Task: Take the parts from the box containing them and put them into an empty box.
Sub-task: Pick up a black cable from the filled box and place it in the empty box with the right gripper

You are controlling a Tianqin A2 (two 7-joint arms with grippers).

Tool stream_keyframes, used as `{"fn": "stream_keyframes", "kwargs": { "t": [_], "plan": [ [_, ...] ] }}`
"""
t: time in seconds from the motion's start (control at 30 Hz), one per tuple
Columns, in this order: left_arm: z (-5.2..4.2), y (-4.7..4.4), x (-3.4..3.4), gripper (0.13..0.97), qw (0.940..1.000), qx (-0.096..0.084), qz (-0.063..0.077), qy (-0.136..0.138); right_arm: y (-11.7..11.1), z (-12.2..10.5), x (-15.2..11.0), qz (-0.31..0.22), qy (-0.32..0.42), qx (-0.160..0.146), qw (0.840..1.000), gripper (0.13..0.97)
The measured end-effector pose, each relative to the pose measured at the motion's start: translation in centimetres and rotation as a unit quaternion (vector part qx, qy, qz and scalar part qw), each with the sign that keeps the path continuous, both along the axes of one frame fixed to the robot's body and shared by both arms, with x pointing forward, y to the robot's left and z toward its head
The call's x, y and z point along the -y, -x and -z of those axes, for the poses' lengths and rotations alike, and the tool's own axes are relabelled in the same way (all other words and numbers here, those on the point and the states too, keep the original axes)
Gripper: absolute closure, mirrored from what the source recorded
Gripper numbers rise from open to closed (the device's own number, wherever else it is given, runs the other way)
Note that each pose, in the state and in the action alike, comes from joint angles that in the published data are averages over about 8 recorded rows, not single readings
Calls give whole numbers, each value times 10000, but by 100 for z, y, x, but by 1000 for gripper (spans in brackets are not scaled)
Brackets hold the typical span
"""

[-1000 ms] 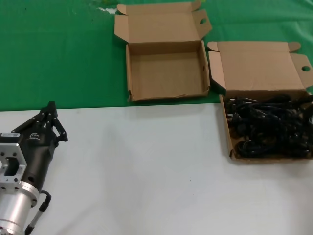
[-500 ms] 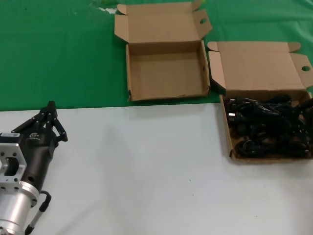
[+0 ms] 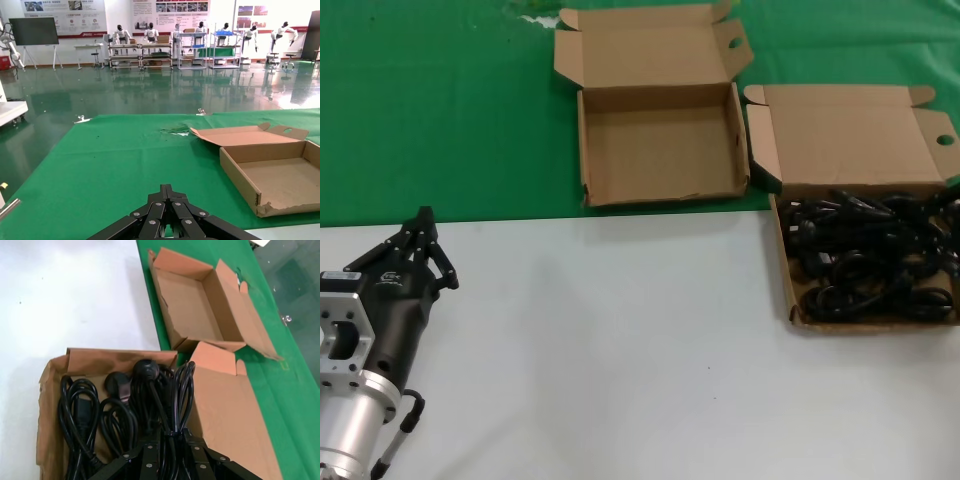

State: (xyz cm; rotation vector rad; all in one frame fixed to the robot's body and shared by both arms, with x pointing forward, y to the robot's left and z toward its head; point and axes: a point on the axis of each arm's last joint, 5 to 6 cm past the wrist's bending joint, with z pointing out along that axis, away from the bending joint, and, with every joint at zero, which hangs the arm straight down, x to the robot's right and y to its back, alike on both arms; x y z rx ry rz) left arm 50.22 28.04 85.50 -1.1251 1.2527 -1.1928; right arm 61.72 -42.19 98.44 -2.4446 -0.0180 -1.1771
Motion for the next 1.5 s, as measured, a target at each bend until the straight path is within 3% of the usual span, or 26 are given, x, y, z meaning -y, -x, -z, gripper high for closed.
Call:
{"fn": "stream_keyframes", "kwargs": {
  "t": [0.67, 1.5],
  "plan": [
    [0, 0, 0, 958, 10000, 0, 0, 0, -160, -337, -325, -282, -256, 502, 9980, 886],
    [0, 0, 0, 958, 10000, 0, 0, 0, -810, -133, -1508, -916, -816, 796, 9892, 886]
  ]
}}
